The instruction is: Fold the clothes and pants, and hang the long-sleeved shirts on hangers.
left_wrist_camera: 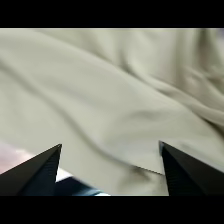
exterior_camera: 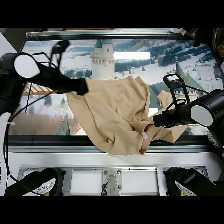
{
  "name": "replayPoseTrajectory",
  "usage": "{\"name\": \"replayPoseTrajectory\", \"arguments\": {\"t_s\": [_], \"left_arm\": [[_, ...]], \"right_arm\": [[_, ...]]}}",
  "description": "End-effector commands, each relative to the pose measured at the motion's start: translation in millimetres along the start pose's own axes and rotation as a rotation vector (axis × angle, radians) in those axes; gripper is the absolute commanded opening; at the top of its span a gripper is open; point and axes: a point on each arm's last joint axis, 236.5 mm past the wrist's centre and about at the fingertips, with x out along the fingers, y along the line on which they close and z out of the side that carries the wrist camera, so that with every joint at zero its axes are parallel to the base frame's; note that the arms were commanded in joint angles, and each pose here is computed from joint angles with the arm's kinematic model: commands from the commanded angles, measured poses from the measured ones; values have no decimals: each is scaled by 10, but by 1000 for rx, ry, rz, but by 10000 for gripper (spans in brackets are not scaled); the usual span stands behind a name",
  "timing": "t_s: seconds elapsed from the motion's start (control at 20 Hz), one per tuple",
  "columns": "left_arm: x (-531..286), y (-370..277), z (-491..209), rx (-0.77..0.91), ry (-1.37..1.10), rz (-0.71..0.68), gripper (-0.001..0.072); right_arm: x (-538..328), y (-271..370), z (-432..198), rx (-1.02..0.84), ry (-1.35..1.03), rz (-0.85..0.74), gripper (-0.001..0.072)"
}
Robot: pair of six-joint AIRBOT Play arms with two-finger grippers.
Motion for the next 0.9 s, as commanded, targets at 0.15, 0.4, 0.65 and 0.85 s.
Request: {"name": "replayPoseTrajectory", "arguments": {"t_s": [0.15, 0.4, 0.65, 0.85], "left_arm": [[-390, 2235, 17, -201, -29, 564, 663], [-96, 3338, -323, -383, 4, 640, 663], [460, 4089, -595, -350, -38, 668, 663], [823, 4423, -784, -342, -6, 668, 663]], "right_arm": [[0, 3, -3, -1, 0, 1, 21], [0, 3, -3, -1, 0, 1, 21], [-1, 3, -3, -1, 0, 1, 21], [0, 3, -3, -1, 0, 1, 21]]}}
